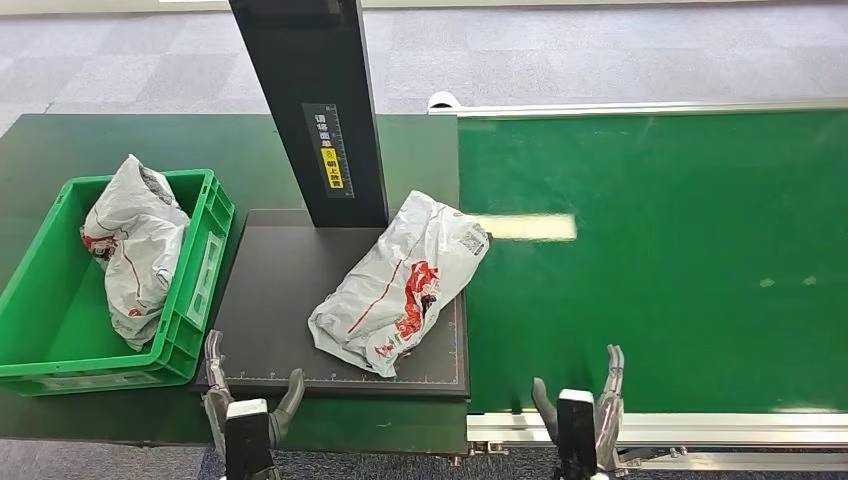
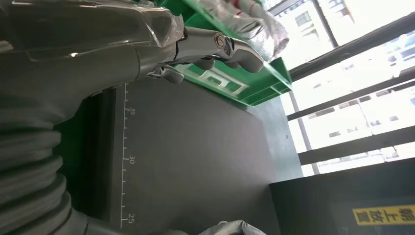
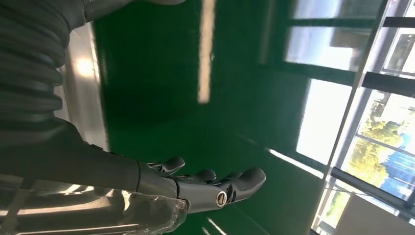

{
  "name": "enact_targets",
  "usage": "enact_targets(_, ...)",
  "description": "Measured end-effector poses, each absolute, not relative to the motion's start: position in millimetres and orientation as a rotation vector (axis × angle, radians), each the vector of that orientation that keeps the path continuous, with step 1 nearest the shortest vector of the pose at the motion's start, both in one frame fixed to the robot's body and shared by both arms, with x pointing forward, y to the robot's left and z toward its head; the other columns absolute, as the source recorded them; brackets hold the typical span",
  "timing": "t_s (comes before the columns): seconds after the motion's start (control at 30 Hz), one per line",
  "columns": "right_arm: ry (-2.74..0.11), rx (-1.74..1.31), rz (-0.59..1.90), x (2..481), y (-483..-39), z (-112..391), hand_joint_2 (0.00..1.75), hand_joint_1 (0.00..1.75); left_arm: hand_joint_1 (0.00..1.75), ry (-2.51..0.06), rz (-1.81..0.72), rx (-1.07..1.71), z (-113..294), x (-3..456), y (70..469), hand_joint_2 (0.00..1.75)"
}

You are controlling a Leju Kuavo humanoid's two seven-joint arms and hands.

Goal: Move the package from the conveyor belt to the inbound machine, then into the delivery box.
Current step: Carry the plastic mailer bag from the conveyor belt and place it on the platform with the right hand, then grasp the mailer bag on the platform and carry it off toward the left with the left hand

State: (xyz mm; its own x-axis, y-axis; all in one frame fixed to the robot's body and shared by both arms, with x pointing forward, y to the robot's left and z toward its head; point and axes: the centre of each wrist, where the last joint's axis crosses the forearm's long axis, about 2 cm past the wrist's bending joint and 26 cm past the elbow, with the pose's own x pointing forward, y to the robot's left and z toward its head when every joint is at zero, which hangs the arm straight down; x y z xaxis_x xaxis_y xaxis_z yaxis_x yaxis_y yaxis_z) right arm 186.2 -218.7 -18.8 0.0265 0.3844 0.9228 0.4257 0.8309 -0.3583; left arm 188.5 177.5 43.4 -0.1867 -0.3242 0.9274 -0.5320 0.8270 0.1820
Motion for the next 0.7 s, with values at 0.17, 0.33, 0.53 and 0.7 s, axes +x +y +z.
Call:
enact_targets(0.17,-1.594,-0.615,0.014,170.0,-188.4,-16.2,1.75,0.0,0.0,-1.938,0.068,0.713,64.9,189.1,179.4,1.75)
enact_targets(0.33,-1.627,-0.577,0.06,168.7,-168.2,-10.6,1.75,0.0,0.0,-2.083,-0.133,0.749,82.1,194.0,175.9,1.75)
enact_targets(0.53,-1.685,-0.511,0.098,175.0,-148.2,-1.7,1.75,0.0,0.0,-2.176,-0.459,0.789,82.5,207.9,169.1,1.75)
enact_targets(0.7,-1.712,-0.467,0.093,181.2,-137.4,4.0,1.75,0.0,0.0,-2.191,-0.567,0.793,84.3,228.1,162.3,1.75)
